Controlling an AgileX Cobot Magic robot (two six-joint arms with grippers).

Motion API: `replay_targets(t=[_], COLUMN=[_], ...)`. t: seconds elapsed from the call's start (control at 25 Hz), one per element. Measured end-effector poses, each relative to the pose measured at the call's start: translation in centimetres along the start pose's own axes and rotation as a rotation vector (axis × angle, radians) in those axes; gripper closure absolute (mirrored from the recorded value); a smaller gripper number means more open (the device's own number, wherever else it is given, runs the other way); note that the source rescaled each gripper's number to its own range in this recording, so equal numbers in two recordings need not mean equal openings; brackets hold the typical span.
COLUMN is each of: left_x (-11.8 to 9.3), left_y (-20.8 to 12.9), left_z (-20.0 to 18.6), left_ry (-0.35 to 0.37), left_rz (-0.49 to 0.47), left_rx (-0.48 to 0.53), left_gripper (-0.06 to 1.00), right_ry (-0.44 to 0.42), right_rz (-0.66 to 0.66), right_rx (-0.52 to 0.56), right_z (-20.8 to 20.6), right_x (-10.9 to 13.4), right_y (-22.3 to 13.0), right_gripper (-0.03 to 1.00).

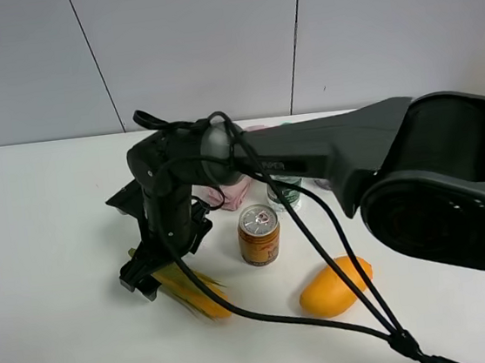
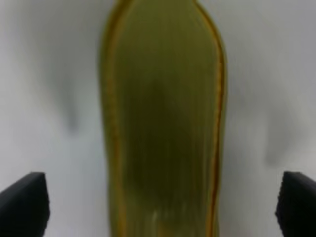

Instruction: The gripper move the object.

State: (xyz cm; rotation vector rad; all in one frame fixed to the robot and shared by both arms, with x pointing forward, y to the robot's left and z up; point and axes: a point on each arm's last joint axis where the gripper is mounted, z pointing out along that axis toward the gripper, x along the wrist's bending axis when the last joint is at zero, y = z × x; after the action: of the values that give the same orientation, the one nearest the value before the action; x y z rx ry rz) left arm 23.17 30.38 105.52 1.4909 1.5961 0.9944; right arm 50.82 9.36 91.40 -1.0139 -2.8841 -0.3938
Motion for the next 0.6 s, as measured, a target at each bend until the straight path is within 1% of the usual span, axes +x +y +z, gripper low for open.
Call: replay_targets(t=[0.04, 0.12, 0.24, 0.32, 0.48, 0.6], left_x=[0.0, 0.0, 0.0, 0.0, 0.0, 0.0], left_y=[0.0, 0.0, 0.0, 0.0, 0.0, 0.0], left_z=[0.0, 0.0, 0.0, 0.0, 0.0, 0.0], left_ry=[0.0, 0.0, 0.0, 0.0, 0.0, 0.0], left_rz=[0.0, 0.0, 0.001, 0.001, 0.001, 0.001], left_rx=[0.0, 0.0, 0.0, 0.0, 0.0, 0.0], left_gripper=[-0.06, -0.06, -0.06, -0.06, -0.06, -0.06], right_ry=[0.002, 0.008, 0.015, 0.0, -0.094, -0.201], right_rz=[-0.003, -0.011, -0.029, -0.054, -0.101, -0.116], right_rx=[-0.022, -0.106, -0.264, -0.382, -0.598, -0.771], right_z=[-1.3, -5.5, -13.1, -18.7, -28.5, -35.6], right_x=[0.2, 0.8, 1.7, 2.2, 2.4, 2.1], right_y=[0.2, 0.6, 0.5, -0.3, -3.5, -7.3], right_gripper=[0.04, 0.02, 0.02, 0.02, 0.02, 0.02])
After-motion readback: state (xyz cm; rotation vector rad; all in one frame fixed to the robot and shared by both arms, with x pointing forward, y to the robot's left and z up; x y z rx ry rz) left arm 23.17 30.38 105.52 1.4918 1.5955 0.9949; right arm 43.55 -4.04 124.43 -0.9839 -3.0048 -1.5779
